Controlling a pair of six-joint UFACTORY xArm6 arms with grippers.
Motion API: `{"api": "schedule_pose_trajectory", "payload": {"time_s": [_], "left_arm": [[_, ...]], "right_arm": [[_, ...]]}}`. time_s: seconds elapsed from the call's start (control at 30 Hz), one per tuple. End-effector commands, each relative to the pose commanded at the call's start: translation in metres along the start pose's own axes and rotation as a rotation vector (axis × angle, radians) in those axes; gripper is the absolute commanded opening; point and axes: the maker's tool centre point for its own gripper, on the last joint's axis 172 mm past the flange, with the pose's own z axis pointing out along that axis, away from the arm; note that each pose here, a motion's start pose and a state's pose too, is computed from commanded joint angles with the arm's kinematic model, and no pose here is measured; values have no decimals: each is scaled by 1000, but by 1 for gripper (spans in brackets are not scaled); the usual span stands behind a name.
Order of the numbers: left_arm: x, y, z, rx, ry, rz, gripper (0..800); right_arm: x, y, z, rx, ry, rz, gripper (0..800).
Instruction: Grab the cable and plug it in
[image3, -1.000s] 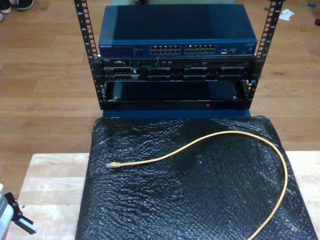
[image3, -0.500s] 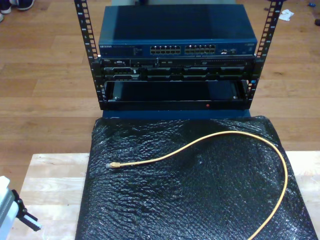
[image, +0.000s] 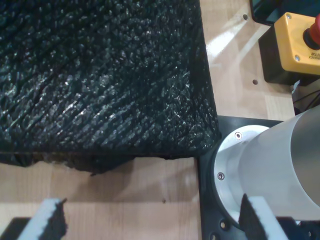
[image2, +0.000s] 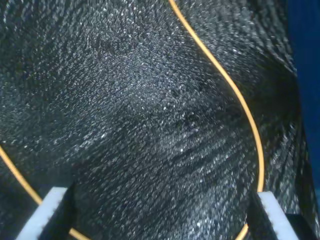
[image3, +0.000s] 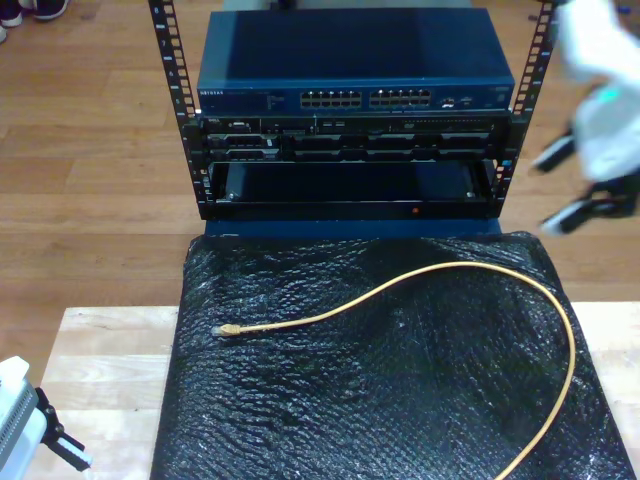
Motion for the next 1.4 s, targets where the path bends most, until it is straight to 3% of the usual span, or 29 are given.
{"api": "schedule_pose_trajectory", "payload": {"time_s": [0.33,0.63,0.97,1.4], "left_arm": [[-1,-1,1,0,0,0,800],[-1,-1,1,-1,1,-1,800],[-1,0,2,-6,6,-4,800],[-1,0,3,-9,8,-8,800]], "right_arm": [[67,-4,91,19,-98,-89,792],[97,3,146,-49,-232,-113,793],[135,-5,212,-33,-262,-132,793],[186,-2,276,-47,-337,-302,749]]}}
